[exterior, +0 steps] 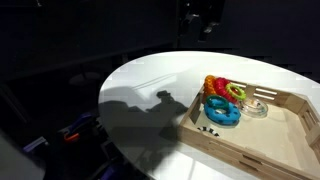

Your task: Put the light green ring on the tray

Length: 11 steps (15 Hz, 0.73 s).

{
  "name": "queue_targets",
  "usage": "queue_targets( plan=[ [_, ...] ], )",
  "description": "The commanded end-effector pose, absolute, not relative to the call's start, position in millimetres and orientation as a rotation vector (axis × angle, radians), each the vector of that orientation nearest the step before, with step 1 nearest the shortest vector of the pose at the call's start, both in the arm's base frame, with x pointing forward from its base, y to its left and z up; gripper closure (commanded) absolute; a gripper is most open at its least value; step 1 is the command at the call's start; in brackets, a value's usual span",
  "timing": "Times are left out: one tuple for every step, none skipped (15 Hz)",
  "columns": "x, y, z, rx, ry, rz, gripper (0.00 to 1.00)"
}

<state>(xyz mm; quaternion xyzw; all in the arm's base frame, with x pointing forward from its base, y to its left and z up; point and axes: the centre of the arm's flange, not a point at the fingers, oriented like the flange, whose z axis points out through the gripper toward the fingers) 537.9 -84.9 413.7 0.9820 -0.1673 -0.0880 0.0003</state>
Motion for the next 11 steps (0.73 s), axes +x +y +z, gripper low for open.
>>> queue_targets(
  plan=[
    [516, -73, 435, 3.110, -0.349, -0.182, 0.00],
    [513, -69, 439, 3.115, -0.310, -0.160, 0.00],
    [509, -66, 442, 3.119, -0.274, -0.142, 0.00],
    [507, -63, 445, 3.121, -0.246, -0.127, 0.00],
    [505, -61, 448, 3.125, -0.223, -0.112, 0.00],
    [503, -59, 449, 3.130, -0.205, -0.096, 0.00],
    [502, -58, 450, 3.137, -0.200, -0.085, 0.00],
    [515, -59, 445, 3.131, -0.256, -0.132, 0.00],
    [513, -58, 447, 3.132, -0.247, -0.122, 0.00],
    [511, -58, 447, 3.133, -0.241, -0.117, 0.00],
    [510, -57, 447, 3.134, -0.238, -0.114, 0.00]
  ],
)
